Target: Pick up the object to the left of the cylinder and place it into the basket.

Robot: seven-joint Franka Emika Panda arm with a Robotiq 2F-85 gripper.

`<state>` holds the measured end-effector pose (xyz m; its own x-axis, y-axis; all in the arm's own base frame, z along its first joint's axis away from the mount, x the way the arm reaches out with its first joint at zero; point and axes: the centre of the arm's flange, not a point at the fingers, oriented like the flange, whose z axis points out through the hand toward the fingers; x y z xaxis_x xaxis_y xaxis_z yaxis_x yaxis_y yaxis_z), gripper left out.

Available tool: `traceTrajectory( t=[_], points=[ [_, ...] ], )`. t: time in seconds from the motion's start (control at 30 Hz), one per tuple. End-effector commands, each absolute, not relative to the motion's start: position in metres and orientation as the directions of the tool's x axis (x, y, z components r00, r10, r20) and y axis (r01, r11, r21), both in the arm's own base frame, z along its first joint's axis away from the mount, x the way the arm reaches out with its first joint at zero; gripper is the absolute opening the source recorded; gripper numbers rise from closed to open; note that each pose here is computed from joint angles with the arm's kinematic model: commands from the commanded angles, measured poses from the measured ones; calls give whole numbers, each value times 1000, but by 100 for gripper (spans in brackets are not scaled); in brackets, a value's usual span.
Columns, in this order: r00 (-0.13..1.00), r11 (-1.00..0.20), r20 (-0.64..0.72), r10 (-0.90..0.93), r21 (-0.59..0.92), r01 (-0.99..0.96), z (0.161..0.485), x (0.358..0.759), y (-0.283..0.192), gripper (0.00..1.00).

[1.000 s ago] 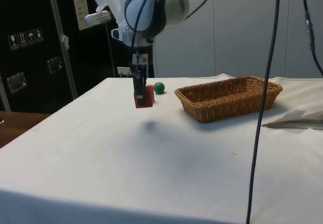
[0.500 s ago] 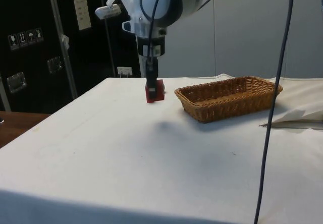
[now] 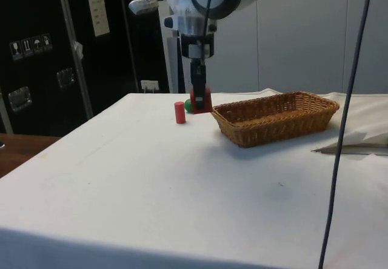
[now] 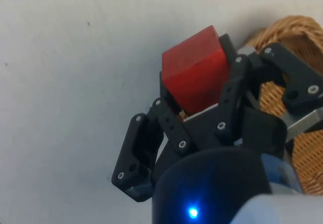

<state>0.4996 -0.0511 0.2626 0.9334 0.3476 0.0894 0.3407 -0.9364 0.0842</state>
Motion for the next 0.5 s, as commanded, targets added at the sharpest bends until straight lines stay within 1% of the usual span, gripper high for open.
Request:
traceTrajectory(
  t=[0.0,0.27,0.47],
  points=[
    [932,-935,90,351,83,344,264,497,-52,2],
    [921,-925,92,378,85,371,270,473,-66,2],
    [915,-919,92,393,77,387,270,463,-74,2]
  ],
)
